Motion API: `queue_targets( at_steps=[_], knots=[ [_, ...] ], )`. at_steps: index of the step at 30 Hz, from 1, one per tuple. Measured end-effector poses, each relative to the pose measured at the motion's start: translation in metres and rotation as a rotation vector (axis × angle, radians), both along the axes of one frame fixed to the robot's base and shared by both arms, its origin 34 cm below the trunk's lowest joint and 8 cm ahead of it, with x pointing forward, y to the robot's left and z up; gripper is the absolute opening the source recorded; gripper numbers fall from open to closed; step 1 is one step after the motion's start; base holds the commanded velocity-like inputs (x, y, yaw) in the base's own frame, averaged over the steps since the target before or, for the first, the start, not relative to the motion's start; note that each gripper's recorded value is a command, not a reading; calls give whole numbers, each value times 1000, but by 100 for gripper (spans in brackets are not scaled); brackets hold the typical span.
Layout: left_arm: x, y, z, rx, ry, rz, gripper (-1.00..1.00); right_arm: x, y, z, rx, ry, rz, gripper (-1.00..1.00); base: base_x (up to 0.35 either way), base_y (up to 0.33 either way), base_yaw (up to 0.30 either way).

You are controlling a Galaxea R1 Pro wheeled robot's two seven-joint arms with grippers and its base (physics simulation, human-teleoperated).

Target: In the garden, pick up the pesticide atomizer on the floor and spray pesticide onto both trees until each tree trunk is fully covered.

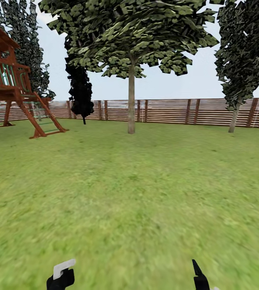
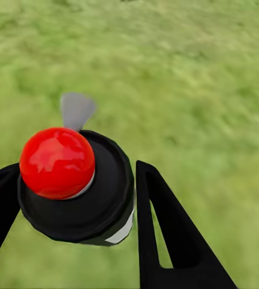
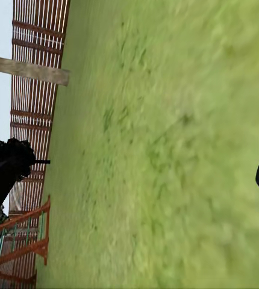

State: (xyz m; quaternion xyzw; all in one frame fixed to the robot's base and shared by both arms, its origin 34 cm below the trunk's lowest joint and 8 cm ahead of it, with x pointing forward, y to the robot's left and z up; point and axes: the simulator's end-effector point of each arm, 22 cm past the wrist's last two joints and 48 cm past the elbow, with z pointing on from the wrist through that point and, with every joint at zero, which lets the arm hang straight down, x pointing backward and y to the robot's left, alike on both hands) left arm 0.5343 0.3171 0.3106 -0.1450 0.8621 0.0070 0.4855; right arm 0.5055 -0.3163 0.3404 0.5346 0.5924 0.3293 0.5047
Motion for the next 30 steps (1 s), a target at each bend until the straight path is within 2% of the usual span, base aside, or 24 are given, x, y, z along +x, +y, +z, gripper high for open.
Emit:
queue_targets(
  at_steps=[30],
  knots=[
    [0, 0, 0, 0, 0, 0, -100, 0, 0, 0, 0, 0, 0, 100, 323, 118, 0]
  ],
)
